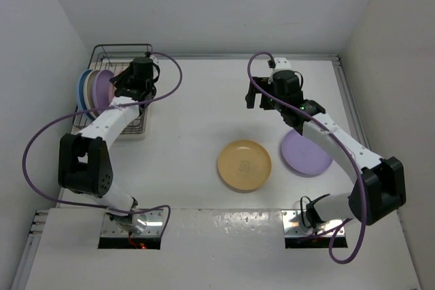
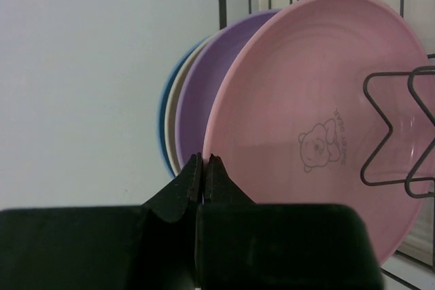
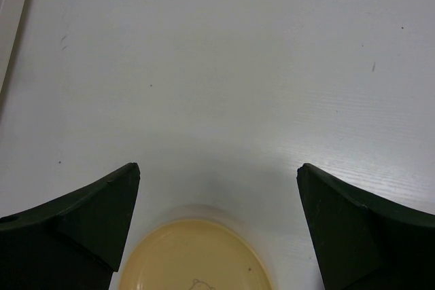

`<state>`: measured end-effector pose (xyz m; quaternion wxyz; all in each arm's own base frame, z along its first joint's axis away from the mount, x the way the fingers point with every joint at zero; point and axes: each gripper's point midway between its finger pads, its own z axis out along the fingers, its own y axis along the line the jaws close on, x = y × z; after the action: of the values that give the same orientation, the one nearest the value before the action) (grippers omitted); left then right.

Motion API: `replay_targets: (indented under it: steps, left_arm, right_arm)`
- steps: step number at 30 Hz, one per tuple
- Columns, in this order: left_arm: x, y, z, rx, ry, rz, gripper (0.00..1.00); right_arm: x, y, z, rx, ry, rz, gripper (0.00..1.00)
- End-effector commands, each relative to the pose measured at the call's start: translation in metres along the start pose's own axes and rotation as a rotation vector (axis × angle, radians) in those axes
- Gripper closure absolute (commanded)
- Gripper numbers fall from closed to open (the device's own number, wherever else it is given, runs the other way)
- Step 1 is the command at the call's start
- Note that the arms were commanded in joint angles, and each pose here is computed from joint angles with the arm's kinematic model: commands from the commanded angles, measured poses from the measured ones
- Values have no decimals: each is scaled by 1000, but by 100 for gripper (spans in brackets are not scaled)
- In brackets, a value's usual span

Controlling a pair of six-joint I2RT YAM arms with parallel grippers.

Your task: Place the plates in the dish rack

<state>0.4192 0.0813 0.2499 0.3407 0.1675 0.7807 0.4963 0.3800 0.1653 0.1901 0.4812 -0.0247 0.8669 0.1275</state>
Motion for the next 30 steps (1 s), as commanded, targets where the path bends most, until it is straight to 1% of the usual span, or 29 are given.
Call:
replay_targets:
  steps: [1,2,3,4,5,6,7,8,9,10,12,13,18,19,21,22,23,24,25,26,27,28,29,30]
  left_arm:
    - [2,-8,-1,4,8,-14,98]
    - [3,-11,0,8,12,-6,92]
    - [3,-15,2,13,16,-7,86]
    - [0,-11,2,7,11,-17,82]
    - [-3,-7,2,-7,14,-38,74]
    - [-3,-6,3,-8,26,-29,74]
    - [-5,-3,2,-9,26,-39,71]
    - [-9,10,0,-43,34,-63,68]
    - [-9,15,-1,-53,40,-67,50]
    - [-11,21,-2,-65,41,-78,39]
    - [-16,35,-5,-90,43,-79,20]
    - [-17,40,-6,-102,46,-80,18]
    - [-48,80,-37,-137,-55,-130,14]
    - [-61,79,-47,-128,-91,-121,14]
    - [-79,90,-65,-128,-148,-143,14]
    - [-102,87,-84,-95,-226,-146,14]
    - [-114,84,-96,-70,-270,-154,13]
    - [-128,72,-105,-36,-310,-144,13]
    - [-152,46,-128,29,-384,-111,12]
    - [-162,26,-140,92,-417,-86,11]
    - [-180,12,-156,154,-481,-85,11]
    - [-192,-17,-183,240,-533,-32,9]
    - [-204,-54,-194,330,-546,-38,9]
    - [-226,-69,-219,451,-634,-59,9]
  right_arm:
    - [-17,0,-8,1,-60,-4,1]
    - [-17,-6,-8,17,-59,-3,1]
    - [-15,-1,-8,4,-55,-8,1]
    - [-17,-2,-8,6,-58,-11,1]
    - [-17,-3,-7,8,-55,-12,1]
    - [-17,-4,-8,8,-50,-10,1]
    - [-17,-5,-7,3,-48,-8,1]
    - [-23,-6,-8,2,-57,-7,1]
    - [-26,-6,-9,-2,-57,-2,1]
    - [-27,-11,-7,6,-57,0,1]
    - [-32,-14,-7,7,-58,8,1]
    - [-33,-16,-7,10,-57,10,1]
    - [-45,-24,-8,27,-71,46,1]
    - [-48,-26,-9,27,-76,54,1]
    - [-54,-35,-12,49,-90,101,1]
    - [-56,-37,-16,49,-90,144,1]
    - [-56,-44,-17,59,-92,164,1]
    - [-55,-49,-19,75,-85,186,1]
    - [-55,-65,-23,111,-86,230,1]
    - [-57,-73,-27,145,-98,254,1]
    - [-54,-80,-31,177,-91,306,1]
    - [-55,-97,-41,232,-97,337,1]
    - [-52,-119,-53,350,-108,362,1]
    - [-56,-129,-62,398,-127,400,1]
